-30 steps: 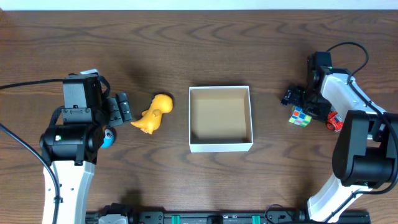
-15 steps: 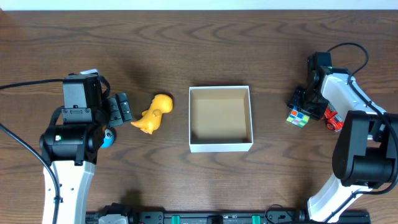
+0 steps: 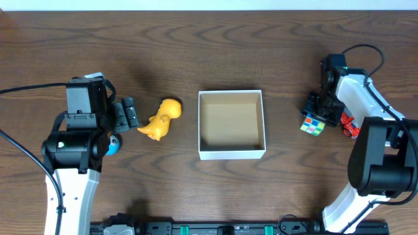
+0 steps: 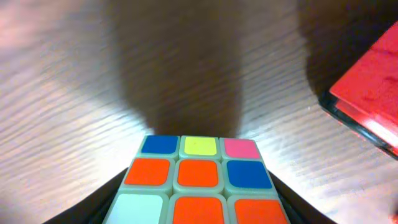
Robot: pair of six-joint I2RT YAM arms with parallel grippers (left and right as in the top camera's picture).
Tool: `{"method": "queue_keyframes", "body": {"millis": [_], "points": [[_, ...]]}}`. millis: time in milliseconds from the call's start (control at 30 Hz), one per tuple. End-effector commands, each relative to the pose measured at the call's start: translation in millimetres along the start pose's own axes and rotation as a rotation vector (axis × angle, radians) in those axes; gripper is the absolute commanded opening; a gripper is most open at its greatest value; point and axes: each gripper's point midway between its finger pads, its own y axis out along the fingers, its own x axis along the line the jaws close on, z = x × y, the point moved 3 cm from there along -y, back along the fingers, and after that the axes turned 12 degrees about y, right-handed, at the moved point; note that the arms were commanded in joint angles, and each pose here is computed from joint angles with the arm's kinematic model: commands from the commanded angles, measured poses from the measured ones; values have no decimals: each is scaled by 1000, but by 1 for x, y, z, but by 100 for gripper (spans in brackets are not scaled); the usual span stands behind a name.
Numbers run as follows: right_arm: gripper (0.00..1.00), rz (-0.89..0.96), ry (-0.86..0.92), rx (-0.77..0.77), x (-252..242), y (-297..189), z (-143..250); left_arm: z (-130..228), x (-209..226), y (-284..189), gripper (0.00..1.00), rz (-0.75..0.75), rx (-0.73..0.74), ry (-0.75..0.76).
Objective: Pack container
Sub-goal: 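Carry the Rubik's cube with the right gripper over the white box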
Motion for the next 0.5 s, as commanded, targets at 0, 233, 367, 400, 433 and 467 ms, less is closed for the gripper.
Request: {"method": "queue_keyframes", "body": {"millis": [0, 233, 367, 400, 433, 467], "points": [[1, -109, -135, -161, 37, -72, -6, -6, 3, -5, 98, -7, -18, -17], [1, -277, -415, -314, 110, -164, 55, -6, 3, -5, 98, -7, -18, -17], [1, -317, -495, -307, 137, -170, 94, -6, 3, -5, 98, -7, -18, -17], [1, -317, -505, -297, 142, -167, 102, -6, 3, -5, 98, -7, -18, -17], [1, -318, -515, -289, 146, -166, 108, -6, 3, -5, 98, -7, -18, -17], [1, -315, -528, -280, 151, -162, 115, -6, 3, -5, 98, -7, -18, -17]]}}
